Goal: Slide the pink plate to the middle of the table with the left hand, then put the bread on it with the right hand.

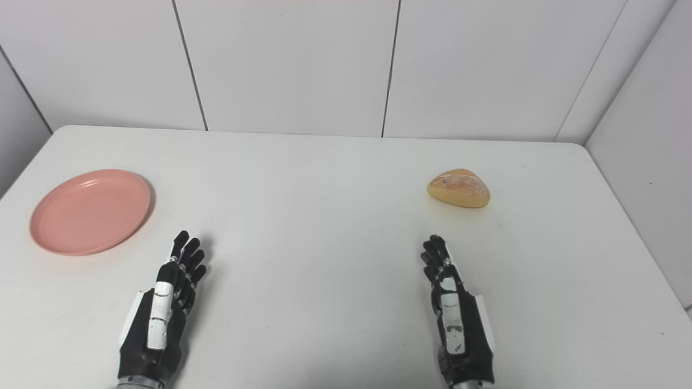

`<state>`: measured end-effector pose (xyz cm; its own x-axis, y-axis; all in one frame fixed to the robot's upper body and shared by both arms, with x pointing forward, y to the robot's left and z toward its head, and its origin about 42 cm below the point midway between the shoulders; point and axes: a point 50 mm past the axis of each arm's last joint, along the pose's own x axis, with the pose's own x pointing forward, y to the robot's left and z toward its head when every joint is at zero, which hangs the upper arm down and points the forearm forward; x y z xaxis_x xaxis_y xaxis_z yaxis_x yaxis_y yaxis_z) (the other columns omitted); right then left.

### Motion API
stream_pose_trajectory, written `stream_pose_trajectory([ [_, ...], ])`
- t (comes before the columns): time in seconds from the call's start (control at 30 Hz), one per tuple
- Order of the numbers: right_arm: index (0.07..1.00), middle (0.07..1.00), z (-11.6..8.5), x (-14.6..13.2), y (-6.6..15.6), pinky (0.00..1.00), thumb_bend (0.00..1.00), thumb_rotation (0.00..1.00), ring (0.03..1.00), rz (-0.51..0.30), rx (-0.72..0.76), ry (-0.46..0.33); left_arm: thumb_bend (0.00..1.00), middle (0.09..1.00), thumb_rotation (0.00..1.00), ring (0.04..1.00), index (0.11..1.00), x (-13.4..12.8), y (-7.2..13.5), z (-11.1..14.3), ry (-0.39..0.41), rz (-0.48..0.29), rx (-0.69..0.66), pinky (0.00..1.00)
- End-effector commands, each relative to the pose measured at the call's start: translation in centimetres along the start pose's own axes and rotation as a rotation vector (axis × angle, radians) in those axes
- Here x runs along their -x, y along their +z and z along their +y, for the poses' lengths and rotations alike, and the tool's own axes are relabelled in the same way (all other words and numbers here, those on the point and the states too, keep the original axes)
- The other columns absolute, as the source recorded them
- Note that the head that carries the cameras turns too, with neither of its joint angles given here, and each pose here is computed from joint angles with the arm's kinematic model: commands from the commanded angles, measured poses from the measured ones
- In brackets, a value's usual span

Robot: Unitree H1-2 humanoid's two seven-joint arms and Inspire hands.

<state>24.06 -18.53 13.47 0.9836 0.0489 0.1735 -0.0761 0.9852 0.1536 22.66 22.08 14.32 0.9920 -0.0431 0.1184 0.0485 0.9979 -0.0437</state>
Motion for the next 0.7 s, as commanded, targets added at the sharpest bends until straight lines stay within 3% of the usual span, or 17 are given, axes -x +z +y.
stream_pose_trajectory([
  [0.0, 0.931, 0.936, 0.3, -0.2, 0.4, 1.0, 0.88, 1.0, 0.946, -0.029, -0.002, 0.004, 0.68, 1.0, 1.0, 1.0, 1.0, 1.5, 0.1, 0.5, 0.003, -0.011, -0.014, 1.0],
  [0.67, 0.951, 0.955, -1.3, 0.1, 0.0, 1.0, 0.87, 1.0, 0.96, -0.025, 0.009, 0.024, 0.68, 1.0, 0.99, 1.0, 1.0, 1.1, -1.0, -0.9, 0.011, -0.034, 0.009, 1.0],
])
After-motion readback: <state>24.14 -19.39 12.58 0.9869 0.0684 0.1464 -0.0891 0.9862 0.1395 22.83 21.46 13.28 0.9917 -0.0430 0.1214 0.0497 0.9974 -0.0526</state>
